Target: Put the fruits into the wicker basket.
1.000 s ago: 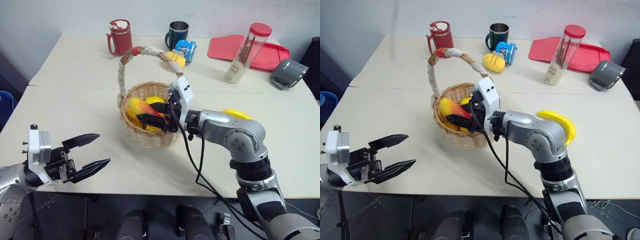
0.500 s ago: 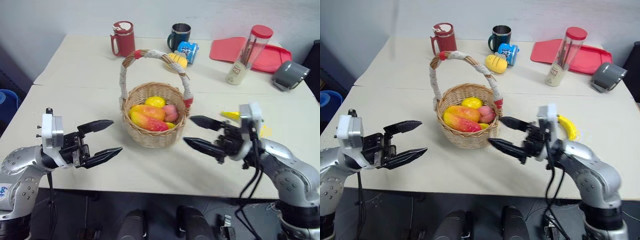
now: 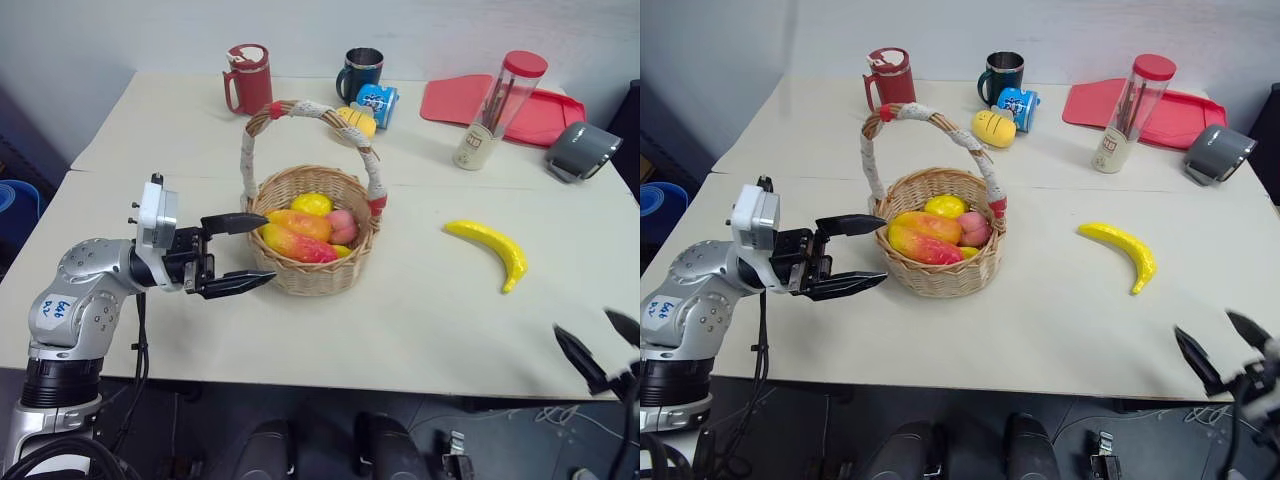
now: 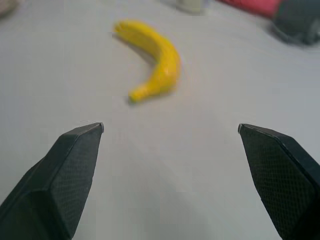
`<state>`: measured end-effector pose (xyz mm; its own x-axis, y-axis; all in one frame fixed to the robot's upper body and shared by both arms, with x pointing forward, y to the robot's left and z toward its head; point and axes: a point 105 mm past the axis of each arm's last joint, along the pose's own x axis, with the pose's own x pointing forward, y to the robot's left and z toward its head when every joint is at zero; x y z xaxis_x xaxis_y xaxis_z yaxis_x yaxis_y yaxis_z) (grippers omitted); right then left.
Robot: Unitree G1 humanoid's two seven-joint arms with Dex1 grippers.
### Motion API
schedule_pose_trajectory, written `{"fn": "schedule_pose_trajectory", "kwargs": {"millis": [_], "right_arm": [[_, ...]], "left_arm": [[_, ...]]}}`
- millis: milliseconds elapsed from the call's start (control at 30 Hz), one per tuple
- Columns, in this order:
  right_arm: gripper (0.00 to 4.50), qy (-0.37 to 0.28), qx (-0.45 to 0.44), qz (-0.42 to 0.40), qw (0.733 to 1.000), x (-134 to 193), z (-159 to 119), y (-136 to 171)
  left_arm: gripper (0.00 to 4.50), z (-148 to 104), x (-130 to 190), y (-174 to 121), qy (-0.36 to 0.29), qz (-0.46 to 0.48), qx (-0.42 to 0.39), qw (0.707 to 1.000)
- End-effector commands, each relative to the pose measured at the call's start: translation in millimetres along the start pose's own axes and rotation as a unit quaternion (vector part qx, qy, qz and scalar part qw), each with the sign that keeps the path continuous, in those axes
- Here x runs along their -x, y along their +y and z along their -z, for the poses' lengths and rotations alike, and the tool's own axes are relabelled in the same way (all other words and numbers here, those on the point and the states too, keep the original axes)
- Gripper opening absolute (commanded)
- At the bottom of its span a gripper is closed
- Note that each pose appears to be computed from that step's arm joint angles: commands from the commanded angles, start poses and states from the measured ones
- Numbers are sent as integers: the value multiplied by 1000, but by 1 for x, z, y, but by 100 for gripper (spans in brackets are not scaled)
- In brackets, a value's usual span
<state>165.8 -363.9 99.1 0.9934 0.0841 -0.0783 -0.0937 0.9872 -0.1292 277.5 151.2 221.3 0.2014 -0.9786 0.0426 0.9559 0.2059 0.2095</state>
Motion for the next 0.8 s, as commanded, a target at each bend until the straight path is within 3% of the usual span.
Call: {"fn": "schedule_pose_trajectory", "kwargs": {"millis": [33,133,400,600,800], "right_arm": [[448,-27,-13,46,999,9,-3,-12],[448,-34,-10,7,999,-10,-8,-4],[448,-83,-29,-116,989,-115,-81,21],[448,23,10,-135,991,-177,-82,30],[448,109,56,-70,990,-220,-67,5]], "left_arm": [[450,-8,5,-2,-3,-3,-27,1000],[450,-7,9,-5,0,-9,-26,1000],[450,-12,13,-20,-13,-18,-28,999],[450,-5,16,-25,-1,-44,-32,998],[450,-2,18,-30,5,-74,-47,996]]}}
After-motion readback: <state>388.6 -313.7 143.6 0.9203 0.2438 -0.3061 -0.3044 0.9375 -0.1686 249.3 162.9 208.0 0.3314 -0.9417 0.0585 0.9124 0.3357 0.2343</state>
